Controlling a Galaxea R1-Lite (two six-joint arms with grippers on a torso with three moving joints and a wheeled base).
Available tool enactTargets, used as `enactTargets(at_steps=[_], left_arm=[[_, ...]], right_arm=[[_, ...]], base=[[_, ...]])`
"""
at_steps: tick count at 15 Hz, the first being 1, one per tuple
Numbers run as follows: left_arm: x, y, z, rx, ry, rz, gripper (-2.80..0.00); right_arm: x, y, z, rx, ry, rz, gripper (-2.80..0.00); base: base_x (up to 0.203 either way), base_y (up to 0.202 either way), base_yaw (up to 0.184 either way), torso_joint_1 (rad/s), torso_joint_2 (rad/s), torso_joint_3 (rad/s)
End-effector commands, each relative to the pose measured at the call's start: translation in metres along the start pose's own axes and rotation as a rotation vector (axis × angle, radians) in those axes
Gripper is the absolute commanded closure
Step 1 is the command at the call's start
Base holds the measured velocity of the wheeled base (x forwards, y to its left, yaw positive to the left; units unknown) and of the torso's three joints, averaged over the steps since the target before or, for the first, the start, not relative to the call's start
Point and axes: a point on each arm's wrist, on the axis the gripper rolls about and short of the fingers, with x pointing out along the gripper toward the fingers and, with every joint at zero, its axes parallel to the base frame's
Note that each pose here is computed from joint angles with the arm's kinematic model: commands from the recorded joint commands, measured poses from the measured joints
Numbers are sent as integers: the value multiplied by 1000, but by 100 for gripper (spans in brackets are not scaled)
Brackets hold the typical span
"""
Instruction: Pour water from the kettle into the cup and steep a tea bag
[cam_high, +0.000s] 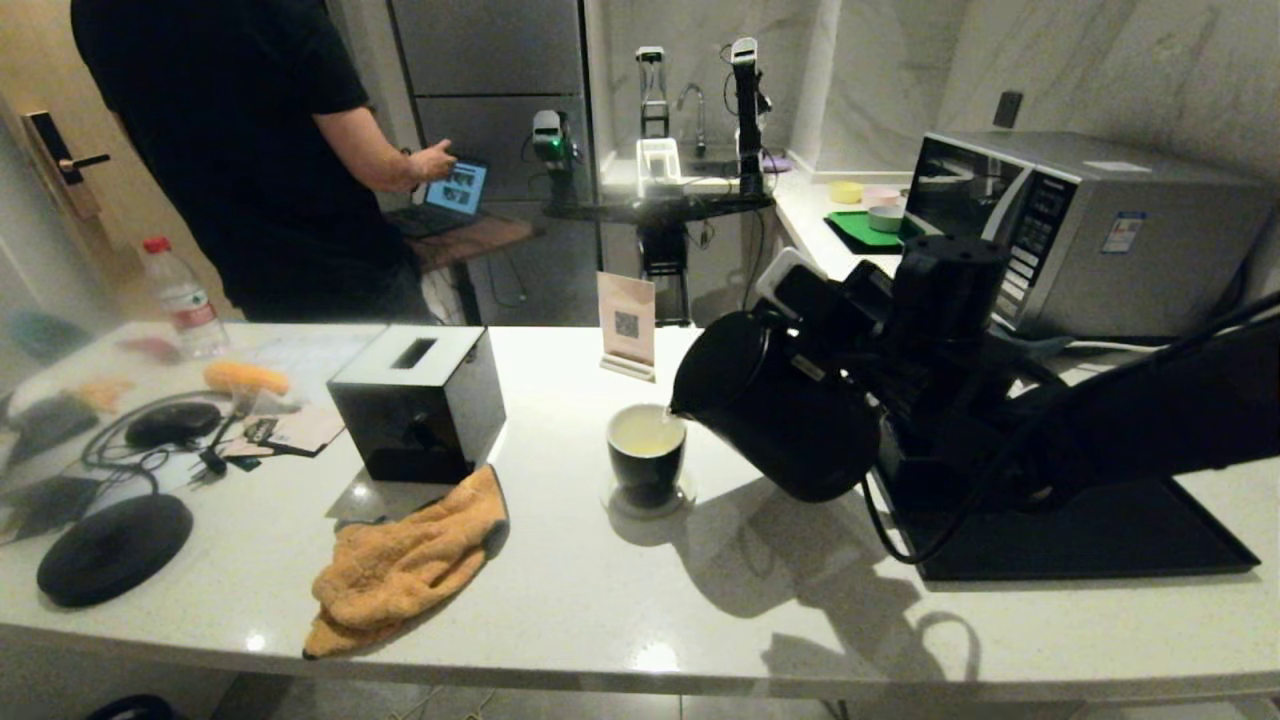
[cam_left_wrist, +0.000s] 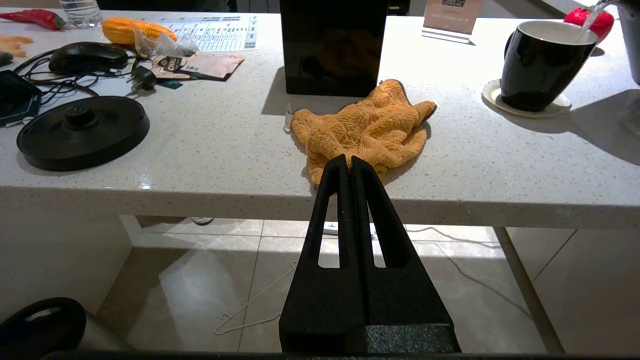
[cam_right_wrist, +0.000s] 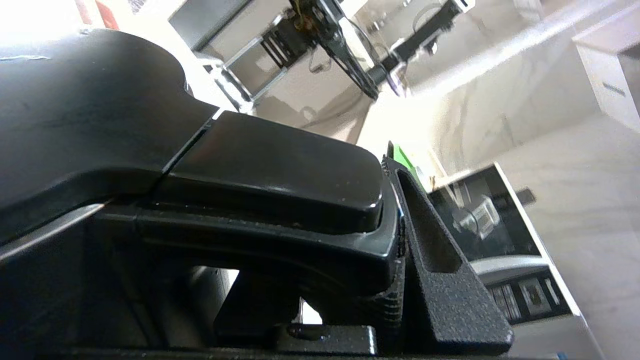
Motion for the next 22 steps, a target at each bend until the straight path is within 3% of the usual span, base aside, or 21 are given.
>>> enactTargets(at_steps=[1, 9, 18, 22], left_arm=[[0, 0, 0, -1, 1, 0, 0], [0, 0, 0, 0, 1, 0, 0], [0, 0, 0, -1, 1, 0, 0], [0, 0, 0, -1, 1, 0, 0]], right_arm=[[0, 2, 0, -6, -2, 1, 0], [2, 4, -2, 17, -2, 6, 0], [0, -4, 2, 202, 4, -28, 0], [-6, -16, 6, 336, 19, -70, 0]], base=[[0, 0, 0, 0, 0, 0], [0, 0, 0, 0, 0, 0], [0, 0, 0, 0, 0, 0], [0, 0, 0, 0, 0, 0]])
